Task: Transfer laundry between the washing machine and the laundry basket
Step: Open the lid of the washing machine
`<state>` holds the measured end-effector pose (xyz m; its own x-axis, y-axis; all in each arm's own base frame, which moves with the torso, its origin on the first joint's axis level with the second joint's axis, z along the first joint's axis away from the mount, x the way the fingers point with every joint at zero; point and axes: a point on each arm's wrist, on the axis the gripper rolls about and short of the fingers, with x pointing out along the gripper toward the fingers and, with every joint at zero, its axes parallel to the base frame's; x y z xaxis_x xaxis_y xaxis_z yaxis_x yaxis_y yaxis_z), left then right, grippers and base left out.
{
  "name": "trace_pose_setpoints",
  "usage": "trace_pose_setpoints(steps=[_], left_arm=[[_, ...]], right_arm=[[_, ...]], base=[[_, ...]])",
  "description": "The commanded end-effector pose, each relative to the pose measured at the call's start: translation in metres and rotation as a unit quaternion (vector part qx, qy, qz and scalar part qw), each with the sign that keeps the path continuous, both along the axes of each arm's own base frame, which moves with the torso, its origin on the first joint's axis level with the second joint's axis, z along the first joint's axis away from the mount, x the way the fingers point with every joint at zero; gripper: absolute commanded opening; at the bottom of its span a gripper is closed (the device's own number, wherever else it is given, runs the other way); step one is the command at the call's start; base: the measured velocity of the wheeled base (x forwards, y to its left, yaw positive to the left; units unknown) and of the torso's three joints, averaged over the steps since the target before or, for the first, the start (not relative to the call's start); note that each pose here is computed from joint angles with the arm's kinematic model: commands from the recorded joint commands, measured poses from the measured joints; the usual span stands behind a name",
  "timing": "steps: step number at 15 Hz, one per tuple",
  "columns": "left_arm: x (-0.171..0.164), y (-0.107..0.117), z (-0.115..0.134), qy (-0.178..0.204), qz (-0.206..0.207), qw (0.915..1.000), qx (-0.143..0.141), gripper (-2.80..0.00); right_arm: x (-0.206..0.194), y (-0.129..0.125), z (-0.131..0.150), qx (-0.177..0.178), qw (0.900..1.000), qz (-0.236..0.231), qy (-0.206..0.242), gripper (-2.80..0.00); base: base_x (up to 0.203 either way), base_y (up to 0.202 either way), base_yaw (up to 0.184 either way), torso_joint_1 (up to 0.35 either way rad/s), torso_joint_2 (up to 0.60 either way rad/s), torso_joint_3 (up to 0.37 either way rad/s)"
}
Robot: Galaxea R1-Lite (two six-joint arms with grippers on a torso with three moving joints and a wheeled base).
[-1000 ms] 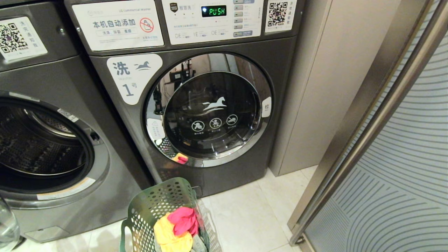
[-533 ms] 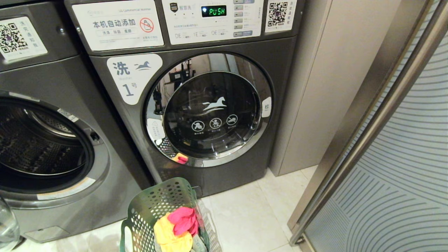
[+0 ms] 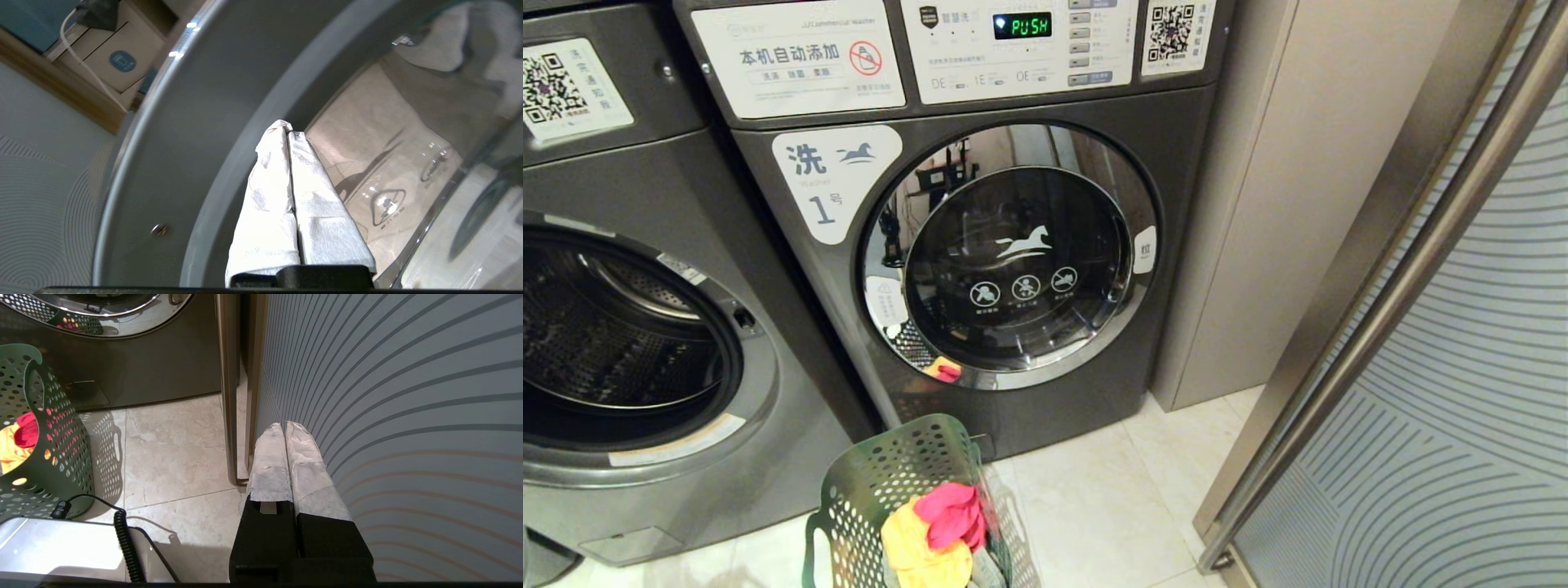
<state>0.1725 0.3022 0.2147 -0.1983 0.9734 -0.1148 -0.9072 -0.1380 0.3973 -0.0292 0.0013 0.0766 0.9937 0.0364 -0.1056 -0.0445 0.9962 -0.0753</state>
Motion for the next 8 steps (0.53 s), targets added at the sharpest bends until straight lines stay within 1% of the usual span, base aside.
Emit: trace_pose_setpoints(steps=[1, 4, 8], left_arm=[[-0.015, 0.019, -0.001, -0.002, 0.022, 0.9998, 0.002, -2.80], [-0.041, 0.044, -0.003, -0.007, 0.043, 0.9991, 0.003, -2.80], [-0.056, 0.063, -0.004, -0.012, 0.069, 0.9975, 0.012, -2.80]], right_arm=[[0.000, 0.000, 0.000, 0.000, 1.000, 0.000, 0.001, -2.80], [0.000, 0.000, 0.000, 0.000, 1.000, 0.000, 0.001, -2.80], [0.000, 0.000, 0.000, 0.000, 1.000, 0.000, 0.001, -2.80]], base=[[0.000, 0.000, 0.000, 0.000, 0.00, 0.000], [0.000, 0.000, 0.000, 0.000, 0.00, 0.000], [0.000, 0.000, 0.000, 0.000, 0.00, 0.000]])
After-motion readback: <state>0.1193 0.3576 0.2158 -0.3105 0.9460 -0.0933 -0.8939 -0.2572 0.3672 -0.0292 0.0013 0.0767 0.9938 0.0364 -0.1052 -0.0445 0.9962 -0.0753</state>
